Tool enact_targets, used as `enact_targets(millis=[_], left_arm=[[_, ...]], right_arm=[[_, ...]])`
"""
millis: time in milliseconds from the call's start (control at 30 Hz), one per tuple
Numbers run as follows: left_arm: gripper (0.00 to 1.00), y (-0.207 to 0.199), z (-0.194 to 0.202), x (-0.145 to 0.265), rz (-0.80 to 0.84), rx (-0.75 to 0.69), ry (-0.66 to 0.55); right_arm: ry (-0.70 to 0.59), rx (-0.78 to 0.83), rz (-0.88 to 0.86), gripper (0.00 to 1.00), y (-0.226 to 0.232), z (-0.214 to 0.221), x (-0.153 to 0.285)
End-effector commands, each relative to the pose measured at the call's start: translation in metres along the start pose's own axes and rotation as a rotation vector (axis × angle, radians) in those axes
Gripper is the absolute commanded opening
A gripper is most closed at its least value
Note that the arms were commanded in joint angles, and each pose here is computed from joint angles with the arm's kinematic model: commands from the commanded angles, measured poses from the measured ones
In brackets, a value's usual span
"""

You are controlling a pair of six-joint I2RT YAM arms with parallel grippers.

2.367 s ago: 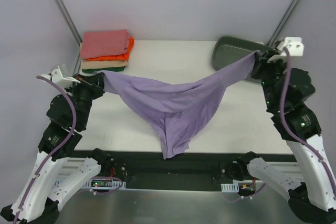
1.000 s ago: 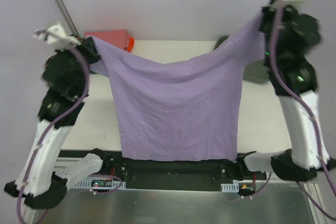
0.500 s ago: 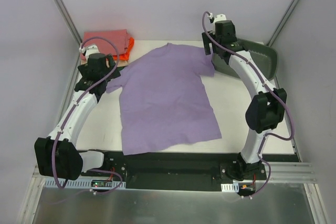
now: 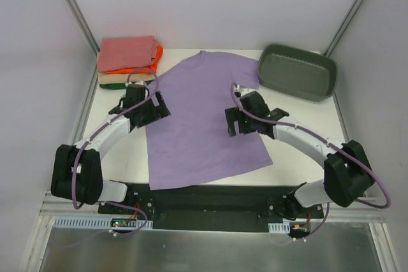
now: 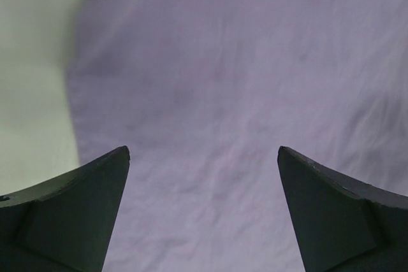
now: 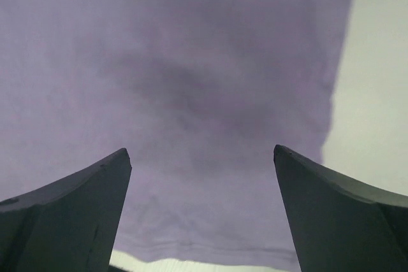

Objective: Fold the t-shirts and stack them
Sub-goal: Flatten out the tshirt

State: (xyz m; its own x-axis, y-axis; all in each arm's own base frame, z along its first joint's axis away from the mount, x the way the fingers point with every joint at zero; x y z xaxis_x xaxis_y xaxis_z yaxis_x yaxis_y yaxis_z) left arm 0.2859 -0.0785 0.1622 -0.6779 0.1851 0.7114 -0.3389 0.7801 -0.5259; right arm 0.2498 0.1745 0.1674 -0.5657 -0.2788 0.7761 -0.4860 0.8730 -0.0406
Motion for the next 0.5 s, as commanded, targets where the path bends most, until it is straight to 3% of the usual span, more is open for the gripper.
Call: enact_targets(millis=[0, 200, 467], left_arm=[[0.99, -0.006, 0.049, -0.013, 0.052, 0.023, 0.169], [0.99, 0.002, 0.106, -0.022, -0.030, 0.028, 0.289], [0.99, -0.008, 0.159, 0.001, 0.017, 0.061, 0.385]], right_arm=[[-0.037, -0.102, -0.139, 0.96, 0.038, 0.012, -0.001], [0.148, -0.147, -0.162, 0.96, 0.053, 0.051, -0.023], [0.316, -0.187, 0.036, 0.96, 0.020, 0.097, -0.030]])
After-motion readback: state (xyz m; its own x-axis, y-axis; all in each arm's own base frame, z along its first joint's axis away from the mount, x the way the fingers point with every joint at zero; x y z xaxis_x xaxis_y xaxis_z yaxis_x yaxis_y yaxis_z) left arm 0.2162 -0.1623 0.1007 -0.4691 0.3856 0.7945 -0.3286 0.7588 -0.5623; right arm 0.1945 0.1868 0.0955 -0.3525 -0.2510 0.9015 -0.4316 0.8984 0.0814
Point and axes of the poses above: each gripper's point midway between its finger pads, its own x axis back along the fingers, its own y axis along the line the jaws close on, z = x × y, the point moved 8 cm from there along x, back along the fingers, and after that the axes turned 12 degrees about x, right-handed, at the moved point
